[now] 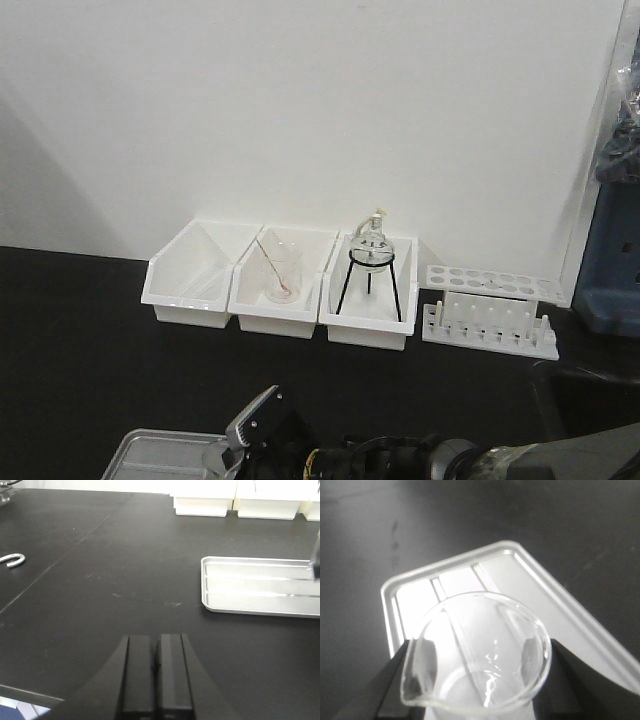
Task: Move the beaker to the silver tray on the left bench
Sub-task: 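Lower the held beaker onto the silver tray with the right gripper, then open the right gripper and lift it away from the beaker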
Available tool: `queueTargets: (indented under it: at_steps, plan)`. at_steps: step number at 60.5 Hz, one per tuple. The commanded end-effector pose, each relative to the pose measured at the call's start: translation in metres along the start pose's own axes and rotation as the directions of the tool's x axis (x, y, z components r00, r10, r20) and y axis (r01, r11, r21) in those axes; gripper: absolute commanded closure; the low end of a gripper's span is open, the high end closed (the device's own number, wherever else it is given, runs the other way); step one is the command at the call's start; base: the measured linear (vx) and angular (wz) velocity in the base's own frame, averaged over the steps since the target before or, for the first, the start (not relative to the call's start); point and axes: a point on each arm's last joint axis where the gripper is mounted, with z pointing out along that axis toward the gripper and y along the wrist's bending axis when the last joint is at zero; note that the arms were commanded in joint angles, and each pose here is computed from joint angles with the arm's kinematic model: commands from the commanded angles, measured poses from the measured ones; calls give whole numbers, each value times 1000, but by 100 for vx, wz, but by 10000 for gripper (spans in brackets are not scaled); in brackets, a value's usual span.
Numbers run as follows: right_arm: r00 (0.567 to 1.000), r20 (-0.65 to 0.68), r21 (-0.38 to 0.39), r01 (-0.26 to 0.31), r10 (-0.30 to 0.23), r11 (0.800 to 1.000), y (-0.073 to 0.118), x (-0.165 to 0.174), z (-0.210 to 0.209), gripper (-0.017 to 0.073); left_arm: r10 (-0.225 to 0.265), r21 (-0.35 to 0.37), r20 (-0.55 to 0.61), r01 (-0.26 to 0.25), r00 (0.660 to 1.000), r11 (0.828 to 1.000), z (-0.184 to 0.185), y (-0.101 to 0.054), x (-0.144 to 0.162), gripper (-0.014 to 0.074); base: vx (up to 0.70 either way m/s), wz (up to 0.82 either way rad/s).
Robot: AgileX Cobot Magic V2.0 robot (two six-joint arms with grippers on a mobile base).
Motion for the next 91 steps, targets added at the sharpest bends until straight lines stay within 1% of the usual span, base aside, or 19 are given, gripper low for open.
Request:
queueTargets:
  at_steps: [1,22,32,43,50,64,70,73,78,91]
  plan:
    - [994,110,-21,15,-13,1000,1,-29,-7,564,-8,0,65,8,998,1000,2,0,-1,592,0,0]
    - [998,54,-20,-14,15,1000,-3,-5,5,554,-8,0,65,8,998,1000,2,0,-1,592,0,0]
    - [999,45,-2,-25,25,1000,-5,-4,5,510,-8,0,65,8,998,1000,2,0,-1,592,0,0]
    - [998,49,2,-32,31,1000,-6,-4,5,401,-8,0,65,8,998,1000,2,0,-1,592,0,0]
    - [998,49,2,-30,30,1000,-6,-4,5,297,-8,0,65,8,998,1000,2,0,-1,592,0,0]
    - [998,52,1,-28,28,1000,-5,-6,4,56,-8,0,65,8,998,1000,2,0,-1,592,0,0]
    - [998,63,0,-23,23,1000,-4,-10,2,-20,-8,0,65,8,998,1000,2,0,-1,592,0,0]
    - [997,71,-1,-19,19,1000,-4,-13,1,-47,-8,0,65,8,998,1000,2,0,-1,592,0,0]
    - [996,86,0,-11,11,1000,-2,-21,-3,-65,-8,0,65,8,998,1000,2,0,-1,592,0,0]
    - [992,125,5,9,-10,1000,1,-38,-13,-47,-8,0,65,8,998,1000,2,0,-1,592,0,0]
